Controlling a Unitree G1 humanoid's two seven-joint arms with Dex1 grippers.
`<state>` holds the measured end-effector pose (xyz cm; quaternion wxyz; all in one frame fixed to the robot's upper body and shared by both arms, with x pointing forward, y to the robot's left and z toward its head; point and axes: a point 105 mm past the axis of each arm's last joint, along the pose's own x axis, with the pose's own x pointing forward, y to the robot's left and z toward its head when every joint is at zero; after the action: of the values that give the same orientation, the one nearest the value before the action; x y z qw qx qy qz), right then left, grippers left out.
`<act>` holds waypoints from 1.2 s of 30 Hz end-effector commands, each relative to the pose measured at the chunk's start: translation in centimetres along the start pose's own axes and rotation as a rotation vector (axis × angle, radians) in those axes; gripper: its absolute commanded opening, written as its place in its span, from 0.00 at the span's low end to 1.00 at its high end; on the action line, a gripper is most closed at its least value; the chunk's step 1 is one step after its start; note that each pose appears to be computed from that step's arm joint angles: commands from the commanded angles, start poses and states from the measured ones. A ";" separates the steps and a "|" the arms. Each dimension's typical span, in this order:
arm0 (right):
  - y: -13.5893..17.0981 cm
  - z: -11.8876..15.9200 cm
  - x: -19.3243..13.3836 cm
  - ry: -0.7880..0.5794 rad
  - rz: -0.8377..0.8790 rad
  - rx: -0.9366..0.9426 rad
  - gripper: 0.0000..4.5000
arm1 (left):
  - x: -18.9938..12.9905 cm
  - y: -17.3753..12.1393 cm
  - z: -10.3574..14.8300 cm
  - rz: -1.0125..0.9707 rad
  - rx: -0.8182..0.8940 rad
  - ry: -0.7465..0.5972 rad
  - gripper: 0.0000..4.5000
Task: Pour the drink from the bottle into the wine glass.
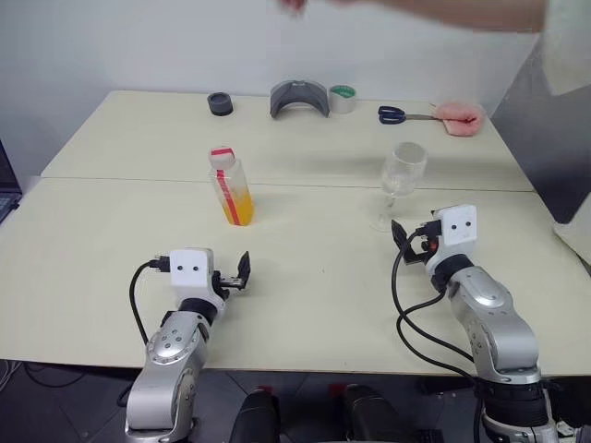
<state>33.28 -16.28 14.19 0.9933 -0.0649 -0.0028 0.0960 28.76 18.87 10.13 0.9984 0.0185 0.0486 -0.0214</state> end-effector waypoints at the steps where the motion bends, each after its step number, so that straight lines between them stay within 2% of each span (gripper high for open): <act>1: -0.5 1.8 -0.4 -0.074 -0.017 -0.009 1.00 | -0.4 0.2 1.8 0.012 0.026 -0.067 0.99; 18: -0.6 1.8 -0.5 -0.068 -0.018 -0.016 1.00 | -0.6 0.8 2.2 0.037 0.009 -0.091 0.99; 29: -0.7 2.1 -0.6 -0.073 -0.009 -0.019 1.00 | -1.2 2.5 2.4 0.082 0.021 -0.094 0.99; 36: -0.2 3.6 -1.2 -0.109 0.136 0.000 1.00 | -1.8 5.1 2.7 0.072 0.056 -0.081 0.99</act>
<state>32.53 -16.74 15.79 0.9876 -0.0640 -0.0179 0.1420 27.48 23.97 11.87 0.9982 0.0461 0.0317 0.0233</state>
